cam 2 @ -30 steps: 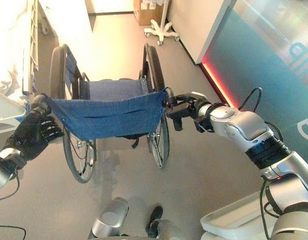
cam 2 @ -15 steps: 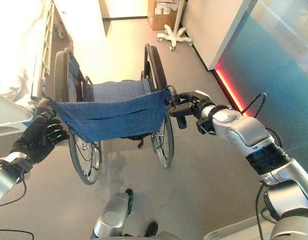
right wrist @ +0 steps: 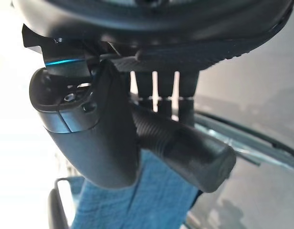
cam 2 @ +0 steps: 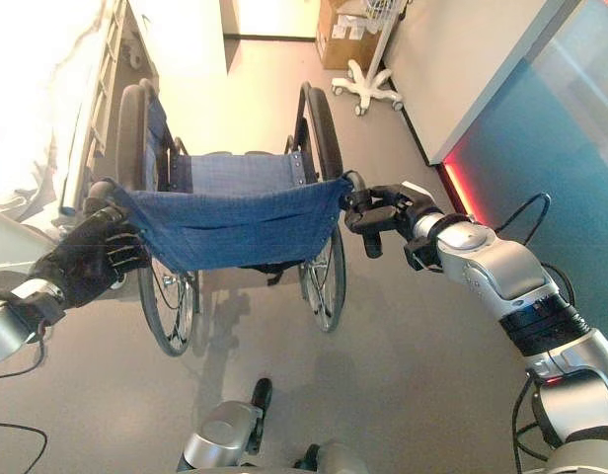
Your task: Push the wheelchair next to the bed
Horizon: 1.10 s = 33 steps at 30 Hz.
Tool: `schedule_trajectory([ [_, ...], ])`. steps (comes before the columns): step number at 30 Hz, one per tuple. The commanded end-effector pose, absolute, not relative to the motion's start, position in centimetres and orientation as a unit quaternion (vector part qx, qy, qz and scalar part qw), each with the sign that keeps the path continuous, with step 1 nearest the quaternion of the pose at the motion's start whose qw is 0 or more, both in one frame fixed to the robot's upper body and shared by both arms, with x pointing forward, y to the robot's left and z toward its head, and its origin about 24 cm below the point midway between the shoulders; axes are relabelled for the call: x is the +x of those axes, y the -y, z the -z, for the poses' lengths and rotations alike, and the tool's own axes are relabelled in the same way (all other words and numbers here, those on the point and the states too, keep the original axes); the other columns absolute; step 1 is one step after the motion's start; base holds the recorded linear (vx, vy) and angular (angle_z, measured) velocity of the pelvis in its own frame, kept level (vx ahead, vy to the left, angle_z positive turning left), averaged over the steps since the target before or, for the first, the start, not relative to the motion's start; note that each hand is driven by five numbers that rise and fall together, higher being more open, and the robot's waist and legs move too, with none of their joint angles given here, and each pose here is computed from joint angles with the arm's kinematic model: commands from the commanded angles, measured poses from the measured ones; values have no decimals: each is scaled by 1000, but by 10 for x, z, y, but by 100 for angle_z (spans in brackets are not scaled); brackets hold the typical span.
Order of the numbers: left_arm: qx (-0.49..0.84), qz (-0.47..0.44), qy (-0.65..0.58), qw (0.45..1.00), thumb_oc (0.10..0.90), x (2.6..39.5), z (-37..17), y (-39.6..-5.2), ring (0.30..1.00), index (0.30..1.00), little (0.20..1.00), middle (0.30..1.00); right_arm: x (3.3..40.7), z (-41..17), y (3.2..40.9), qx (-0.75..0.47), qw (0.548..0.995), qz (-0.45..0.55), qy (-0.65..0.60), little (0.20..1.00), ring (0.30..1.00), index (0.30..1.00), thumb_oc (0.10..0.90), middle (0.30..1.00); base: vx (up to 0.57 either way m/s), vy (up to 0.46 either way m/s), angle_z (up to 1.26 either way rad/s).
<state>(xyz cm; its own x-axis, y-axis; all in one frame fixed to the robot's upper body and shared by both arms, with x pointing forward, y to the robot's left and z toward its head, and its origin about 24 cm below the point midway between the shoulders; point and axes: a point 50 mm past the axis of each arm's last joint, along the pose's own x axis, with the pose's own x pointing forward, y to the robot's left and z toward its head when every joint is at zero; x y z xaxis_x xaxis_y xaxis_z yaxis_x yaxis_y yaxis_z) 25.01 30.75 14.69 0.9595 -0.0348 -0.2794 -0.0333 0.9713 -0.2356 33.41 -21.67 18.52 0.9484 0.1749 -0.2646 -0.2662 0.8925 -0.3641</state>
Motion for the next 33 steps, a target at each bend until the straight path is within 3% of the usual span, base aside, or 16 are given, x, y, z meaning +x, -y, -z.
schedule_trajectory([
  [1, -145, 88, 1, 986, 400, 269, -205, -285, 300, 300, 300, 300, 327, -238, 190, -220, 959, -179, 19, 300, 300, 300, 400, 300, 435, -330, 30],
  [7, -128, 83, 6, 988, 400, 265, -197, -285, 300, 300, 300, 300, 320, -270, 179, -213, 958, -187, 34, 300, 300, 300, 400, 300, 455, -271, 60],
  [18, -164, 60, -9, 985, 400, 263, -182, -285, 300, 300, 300, 300, 322, -263, 178, -227, 950, -214, 14, 300, 300, 300, 400, 300, 340, -175, 22],
  [33, -160, 63, -24, 985, 400, 259, -173, -281, 300, 300, 300, 300, 327, -224, 181, -225, 950, -218, -9, 300, 300, 300, 400, 300, 393, 53, 12],
])
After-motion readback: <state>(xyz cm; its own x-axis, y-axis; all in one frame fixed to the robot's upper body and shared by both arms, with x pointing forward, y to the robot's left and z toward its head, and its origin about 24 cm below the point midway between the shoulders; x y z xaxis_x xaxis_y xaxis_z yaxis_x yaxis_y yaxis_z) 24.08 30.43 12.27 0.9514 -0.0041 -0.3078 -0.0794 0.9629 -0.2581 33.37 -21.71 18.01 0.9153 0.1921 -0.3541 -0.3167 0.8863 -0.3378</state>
